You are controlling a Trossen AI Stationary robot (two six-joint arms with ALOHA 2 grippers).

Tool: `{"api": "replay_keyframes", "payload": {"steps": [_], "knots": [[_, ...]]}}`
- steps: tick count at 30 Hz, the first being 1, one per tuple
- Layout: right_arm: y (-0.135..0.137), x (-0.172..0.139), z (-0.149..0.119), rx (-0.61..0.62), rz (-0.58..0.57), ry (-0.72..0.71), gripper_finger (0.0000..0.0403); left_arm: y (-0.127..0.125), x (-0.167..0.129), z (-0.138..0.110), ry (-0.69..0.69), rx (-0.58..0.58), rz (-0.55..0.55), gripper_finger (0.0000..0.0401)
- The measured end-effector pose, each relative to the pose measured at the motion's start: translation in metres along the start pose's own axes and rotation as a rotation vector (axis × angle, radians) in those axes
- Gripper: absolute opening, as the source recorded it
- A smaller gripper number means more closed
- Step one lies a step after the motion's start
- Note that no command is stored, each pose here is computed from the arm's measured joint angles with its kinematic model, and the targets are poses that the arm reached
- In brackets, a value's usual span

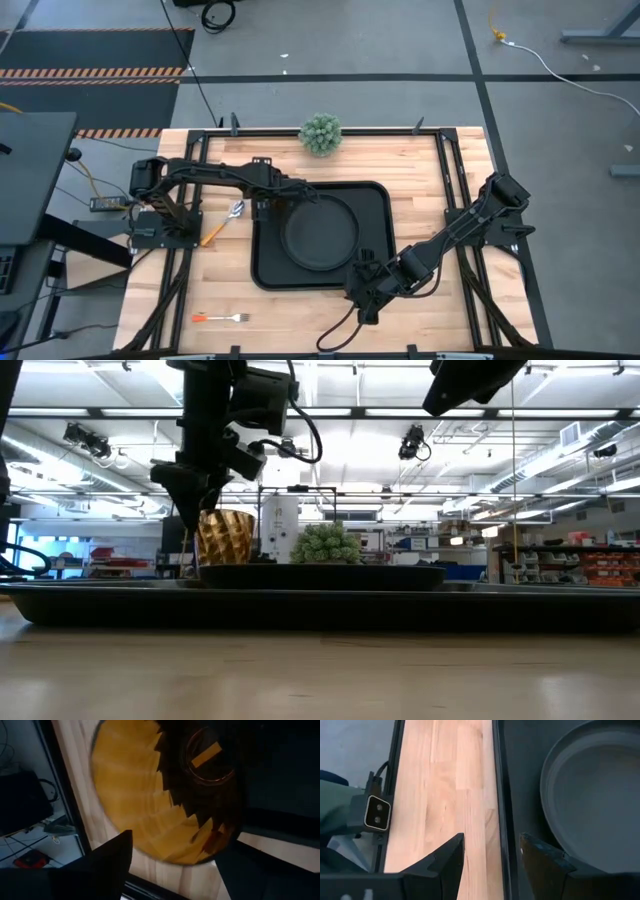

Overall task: Pick and place plate/cup/fork/spoon on tray
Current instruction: Put the orange cup on the black tray to the top left of the black plate, then put the yellow spoon on the black tray to the left of the black plate

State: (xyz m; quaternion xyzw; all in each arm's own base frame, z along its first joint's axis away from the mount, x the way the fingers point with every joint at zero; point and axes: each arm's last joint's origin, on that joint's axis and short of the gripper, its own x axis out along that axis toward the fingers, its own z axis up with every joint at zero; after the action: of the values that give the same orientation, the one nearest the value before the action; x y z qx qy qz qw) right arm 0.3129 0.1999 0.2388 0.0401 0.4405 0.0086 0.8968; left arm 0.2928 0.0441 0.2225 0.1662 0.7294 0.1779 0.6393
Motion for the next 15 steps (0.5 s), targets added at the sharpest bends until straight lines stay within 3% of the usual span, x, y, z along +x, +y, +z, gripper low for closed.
{"api": "replay_keyframes", "payload": {"steps": [7,15], "knots": [[-0.002,0.000,0.000,-0.008,-0.042,-0.015,0.0197,0.003,-0.033,-0.023,-0.096,-0.029,0.007,0.0256],[-0.001,0.000,0.000,0.081,-0.029,-0.015,0.0197,0.002,-0.098,-0.083,-0.391,-0.196,-0.071,0.0232]]}}
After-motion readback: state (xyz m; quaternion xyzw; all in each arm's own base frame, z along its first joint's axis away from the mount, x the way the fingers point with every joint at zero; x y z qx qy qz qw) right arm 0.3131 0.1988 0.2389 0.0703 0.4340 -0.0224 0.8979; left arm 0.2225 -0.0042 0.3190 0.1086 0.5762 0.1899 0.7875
